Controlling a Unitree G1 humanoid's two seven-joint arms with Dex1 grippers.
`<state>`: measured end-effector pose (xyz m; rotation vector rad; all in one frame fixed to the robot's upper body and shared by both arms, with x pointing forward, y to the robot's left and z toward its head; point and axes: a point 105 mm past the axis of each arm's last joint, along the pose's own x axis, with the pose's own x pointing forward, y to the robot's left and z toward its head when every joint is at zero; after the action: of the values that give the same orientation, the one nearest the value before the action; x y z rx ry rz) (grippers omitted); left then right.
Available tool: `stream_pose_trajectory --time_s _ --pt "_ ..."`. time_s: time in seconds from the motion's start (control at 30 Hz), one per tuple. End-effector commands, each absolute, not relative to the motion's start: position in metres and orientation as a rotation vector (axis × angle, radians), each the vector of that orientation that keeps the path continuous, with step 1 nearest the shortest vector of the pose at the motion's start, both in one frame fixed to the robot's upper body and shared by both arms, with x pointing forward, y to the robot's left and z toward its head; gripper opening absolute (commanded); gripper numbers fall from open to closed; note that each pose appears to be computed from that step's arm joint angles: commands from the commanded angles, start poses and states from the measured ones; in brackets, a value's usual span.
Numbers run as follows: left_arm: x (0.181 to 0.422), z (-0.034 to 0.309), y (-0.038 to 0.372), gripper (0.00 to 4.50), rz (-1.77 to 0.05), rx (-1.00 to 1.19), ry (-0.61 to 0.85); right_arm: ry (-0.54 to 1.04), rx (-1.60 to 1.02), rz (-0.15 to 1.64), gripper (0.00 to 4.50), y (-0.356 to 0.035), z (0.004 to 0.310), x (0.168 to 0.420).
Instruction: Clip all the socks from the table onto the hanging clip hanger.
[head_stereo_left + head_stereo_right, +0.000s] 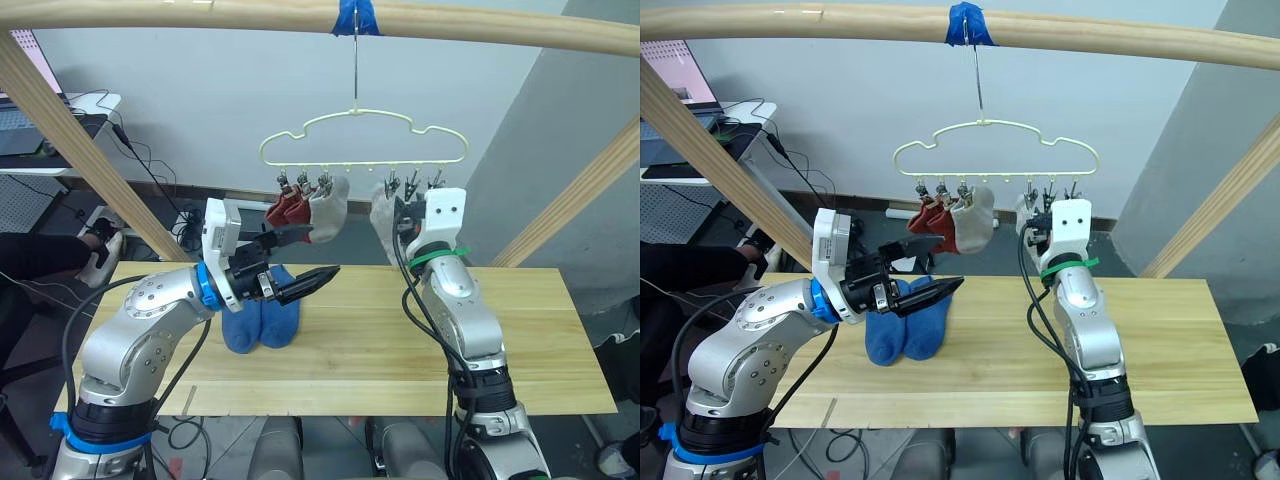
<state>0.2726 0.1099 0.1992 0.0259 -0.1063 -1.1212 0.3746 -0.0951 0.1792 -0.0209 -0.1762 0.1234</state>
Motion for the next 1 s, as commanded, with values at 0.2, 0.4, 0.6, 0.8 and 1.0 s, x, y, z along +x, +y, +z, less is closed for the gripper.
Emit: stream_pose_trajectory --time_s 0.2,0.4,0.6,0.8,1.0 --pt "0.267 0.210 0.106 4.50 -1.132 0.060 -0.157 -0.251 -0.017 0.071 1.91 -0.101 0.203 0.385" --pt "0.267 0.209 0.107 4.50 -1.127 0.061 -0.155 -0.280 0.026 0.091 1.91 -0.096 0.211 0.388" --pt "0.268 0.209 0.107 4.50 -1.127 0.064 -0.154 -0.282 0.105 0.134 1.91 -0.083 0.218 0.385" --pt "0.269 0.209 0.108 4.50 -1.125 0.065 -0.153 -0.268 0.163 0.166 1.91 -0.075 0.218 0.383" --pt "0.269 0.208 0.108 4.50 -1.125 0.067 -0.154 -0.264 0.185 0.182 1.91 -0.072 0.219 0.383"
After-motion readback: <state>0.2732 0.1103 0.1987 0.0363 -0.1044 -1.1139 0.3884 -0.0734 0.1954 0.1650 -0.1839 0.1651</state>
